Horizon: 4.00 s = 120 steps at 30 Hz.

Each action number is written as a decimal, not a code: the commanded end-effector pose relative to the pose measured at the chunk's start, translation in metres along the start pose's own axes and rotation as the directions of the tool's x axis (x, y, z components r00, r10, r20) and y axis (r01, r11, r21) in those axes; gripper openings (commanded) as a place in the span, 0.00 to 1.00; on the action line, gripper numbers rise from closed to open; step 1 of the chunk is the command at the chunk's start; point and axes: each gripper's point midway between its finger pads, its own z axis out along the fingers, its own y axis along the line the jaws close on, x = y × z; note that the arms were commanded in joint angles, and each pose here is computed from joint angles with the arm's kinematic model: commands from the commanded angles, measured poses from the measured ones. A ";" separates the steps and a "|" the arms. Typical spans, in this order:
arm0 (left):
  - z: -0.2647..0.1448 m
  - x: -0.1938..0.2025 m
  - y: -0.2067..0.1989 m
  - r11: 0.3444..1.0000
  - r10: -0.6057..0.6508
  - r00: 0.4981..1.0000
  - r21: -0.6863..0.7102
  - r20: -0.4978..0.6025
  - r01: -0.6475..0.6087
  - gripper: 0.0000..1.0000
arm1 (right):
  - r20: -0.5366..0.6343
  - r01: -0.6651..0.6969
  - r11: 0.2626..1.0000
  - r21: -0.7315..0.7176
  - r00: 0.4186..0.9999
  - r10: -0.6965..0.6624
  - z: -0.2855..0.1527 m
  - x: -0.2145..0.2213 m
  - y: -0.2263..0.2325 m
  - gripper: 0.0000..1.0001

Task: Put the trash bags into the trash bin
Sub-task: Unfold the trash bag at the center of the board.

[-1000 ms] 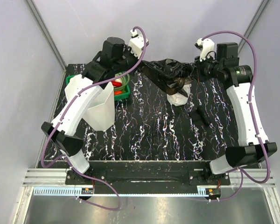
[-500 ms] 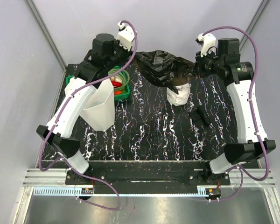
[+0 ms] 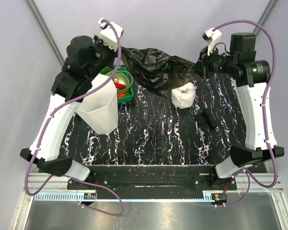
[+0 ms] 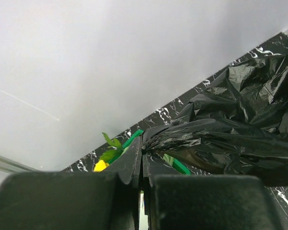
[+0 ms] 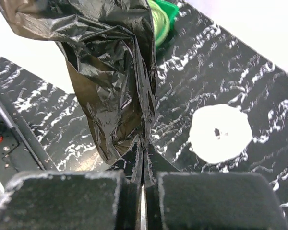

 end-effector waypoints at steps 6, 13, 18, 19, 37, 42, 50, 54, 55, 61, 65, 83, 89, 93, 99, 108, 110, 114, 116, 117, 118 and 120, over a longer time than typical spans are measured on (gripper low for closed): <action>-0.067 -0.054 0.043 0.993 -0.007 0.985 -0.114 0.172 0.027 0.00 | 0.161 0.063 0.975 -0.213 0.987 -0.029 -0.005 -0.079 0.042 0.00; -0.020 -0.010 0.025 0.998 -0.019 0.997 -0.051 0.070 0.023 0.00 | 0.097 0.037 0.986 -0.162 0.995 -0.021 0.006 -0.049 0.029 0.00; 0.023 0.024 -0.012 0.989 -0.100 0.995 0.106 -0.001 0.099 0.00 | -0.062 0.025 0.995 0.093 0.998 -0.019 0.009 0.015 -0.014 0.00; 0.028 0.027 -0.024 0.981 -0.117 0.993 0.155 -0.007 0.117 0.00 | -0.064 0.041 0.992 0.121 0.997 -0.033 0.006 0.024 -0.016 0.00; 0.012 -0.012 -0.124 0.850 -0.164 0.986 0.503 -0.028 0.156 0.00 | -0.038 0.229 0.972 -0.051 0.972 -0.232 0.040 0.063 0.054 0.92; 0.025 -0.006 -0.135 0.859 -0.138 0.989 0.490 -0.059 0.149 0.00 | -0.019 0.274 0.956 -0.103 0.961 -0.277 0.061 0.055 0.074 0.97; 0.026 -0.014 -0.145 0.842 -0.167 0.984 0.512 -0.056 0.173 0.00 | 0.011 0.272 0.956 -0.108 0.962 -0.272 0.078 0.045 0.079 0.95; 0.022 -0.020 -0.144 0.843 -0.167 0.985 0.512 -0.041 0.164 0.00 | -0.022 0.256 0.964 -0.073 0.966 -0.258 0.087 0.052 0.070 0.60; 0.021 -0.020 -0.143 0.846 -0.166 0.985 0.508 -0.039 0.163 0.00 | -0.034 0.259 0.965 -0.042 0.965 -0.260 0.087 0.054 0.063 0.50; 0.021 -0.015 -0.138 0.864 -0.135 0.990 0.486 -0.033 0.134 0.00 | -0.046 0.301 0.950 0.079 0.953 -0.298 0.072 0.049 0.046 0.18; 0.024 -0.005 -0.137 0.876 -0.109 0.993 0.470 -0.035 0.113 0.00 | -0.057 0.323 0.932 0.166 0.946 -0.318 0.057 0.036 0.033 0.07; 0.026 0.001 -0.146 0.857 -0.118 0.992 0.502 -0.037 0.121 0.00 | -0.095 0.275 0.959 0.066 0.959 -0.269 0.066 0.055 0.047 0.48; 0.028 0.000 -0.145 0.860 -0.118 0.992 0.496 -0.042 0.123 0.00 | -0.090 0.238 0.971 -0.014 0.967 -0.238 0.071 0.064 0.062 0.52; 0.030 -0.001 -0.148 0.851 -0.128 0.991 0.507 -0.047 0.134 0.00 | -0.098 0.204 0.977 -0.055 0.973 -0.208 0.075 0.071 0.069 0.53; 0.032 -0.003 -0.152 0.841 -0.145 0.988 0.519 -0.052 0.151 0.00 | -0.125 0.165 0.982 -0.096 0.976 -0.177 0.087 0.085 0.073 0.55; 0.027 0.003 -0.158 0.823 -0.141 0.988 0.547 -0.064 0.153 0.00 | -0.134 0.203 0.977 0.059 0.972 -0.194 0.089 0.072 0.043 0.08; 0.026 0.010 -0.157 0.829 -0.130 0.989 0.539 -0.073 0.149 0.00 | -0.131 0.223 0.971 0.085 0.969 -0.210 0.083 0.065 0.040 0.01; 0.027 0.018 -0.155 0.840 -0.111 0.991 0.527 -0.073 0.133 0.08 | -0.134 0.253 0.960 0.123 0.962 -0.237 0.068 0.054 0.035 0.00; 0.029 0.021 -0.157 0.840 -0.105 0.991 0.527 -0.077 0.130 0.17 | -0.134 0.275 0.952 0.137 0.957 -0.257 0.061 0.049 0.034 0.00; 0.030 0.023 -0.157 0.841 -0.104 0.991 0.525 -0.081 0.131 0.20 | -0.134 0.282 0.949 0.143 0.955 -0.263 0.058 0.047 0.034 0.00; 0.030 0.023 -0.157 0.842 -0.105 0.991 0.523 -0.083 0.133 0.22 | -0.123 0.288 0.946 0.148 0.954 -0.272 0.053 0.042 0.035 0.00; 0.031 0.024 -0.155 0.846 -0.106 0.991 0.515 -0.085 0.135 0.24 | -0.097 0.296 0.942 0.156 0.954 -0.283 0.045 0.032 0.037 0.00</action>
